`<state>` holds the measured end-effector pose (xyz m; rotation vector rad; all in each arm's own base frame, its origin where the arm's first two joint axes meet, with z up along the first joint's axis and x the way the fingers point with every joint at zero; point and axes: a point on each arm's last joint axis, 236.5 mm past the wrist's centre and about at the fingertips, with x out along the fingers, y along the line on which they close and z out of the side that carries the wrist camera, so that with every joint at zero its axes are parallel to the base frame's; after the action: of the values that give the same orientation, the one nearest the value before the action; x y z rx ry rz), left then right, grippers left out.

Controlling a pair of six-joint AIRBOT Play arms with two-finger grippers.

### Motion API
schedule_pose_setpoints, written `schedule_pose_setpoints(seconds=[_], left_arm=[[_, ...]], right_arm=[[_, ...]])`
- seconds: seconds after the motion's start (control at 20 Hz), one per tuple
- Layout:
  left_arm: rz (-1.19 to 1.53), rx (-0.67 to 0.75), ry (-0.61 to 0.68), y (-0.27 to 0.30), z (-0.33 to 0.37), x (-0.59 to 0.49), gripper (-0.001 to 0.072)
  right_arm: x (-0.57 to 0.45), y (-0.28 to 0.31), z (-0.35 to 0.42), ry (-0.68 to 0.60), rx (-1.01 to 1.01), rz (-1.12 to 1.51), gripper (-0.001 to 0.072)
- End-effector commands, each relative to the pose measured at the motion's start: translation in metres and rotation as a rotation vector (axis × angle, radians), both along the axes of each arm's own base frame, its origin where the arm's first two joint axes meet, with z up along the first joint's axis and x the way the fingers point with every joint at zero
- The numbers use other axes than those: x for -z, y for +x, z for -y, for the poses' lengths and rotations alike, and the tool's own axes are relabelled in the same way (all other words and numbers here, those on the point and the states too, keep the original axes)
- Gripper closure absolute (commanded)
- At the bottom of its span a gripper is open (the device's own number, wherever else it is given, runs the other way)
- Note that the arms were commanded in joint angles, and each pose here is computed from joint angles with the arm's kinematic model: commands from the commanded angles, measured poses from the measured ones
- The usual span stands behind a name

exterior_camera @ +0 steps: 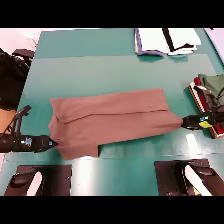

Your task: Fold the shirts.

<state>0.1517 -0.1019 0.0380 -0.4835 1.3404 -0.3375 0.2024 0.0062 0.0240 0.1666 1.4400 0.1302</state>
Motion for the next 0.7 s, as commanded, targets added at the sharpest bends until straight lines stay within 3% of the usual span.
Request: schedule_pose_setpoints(seconds=[0.0,0.35,0.65], left_arm=[[0.09,-0.028,0.011,0.04,-0.006,-0.015,0.0682],[0.157,-0.003,0.075,0.185,-0.025,0.016,0.068],[0.132,-0.04,0.081,0.253,-0.035,0.046,0.0679]], right_arm=[[-0.015,0.032,0.009,-0.024,0.014,0.088,0.0698],[0.023,0.13,-0.02,0.001,-0.095,0.007,0.0698],[0.042,0.182,-0.026,0.085,-0.053,-0.023,0.0698]])
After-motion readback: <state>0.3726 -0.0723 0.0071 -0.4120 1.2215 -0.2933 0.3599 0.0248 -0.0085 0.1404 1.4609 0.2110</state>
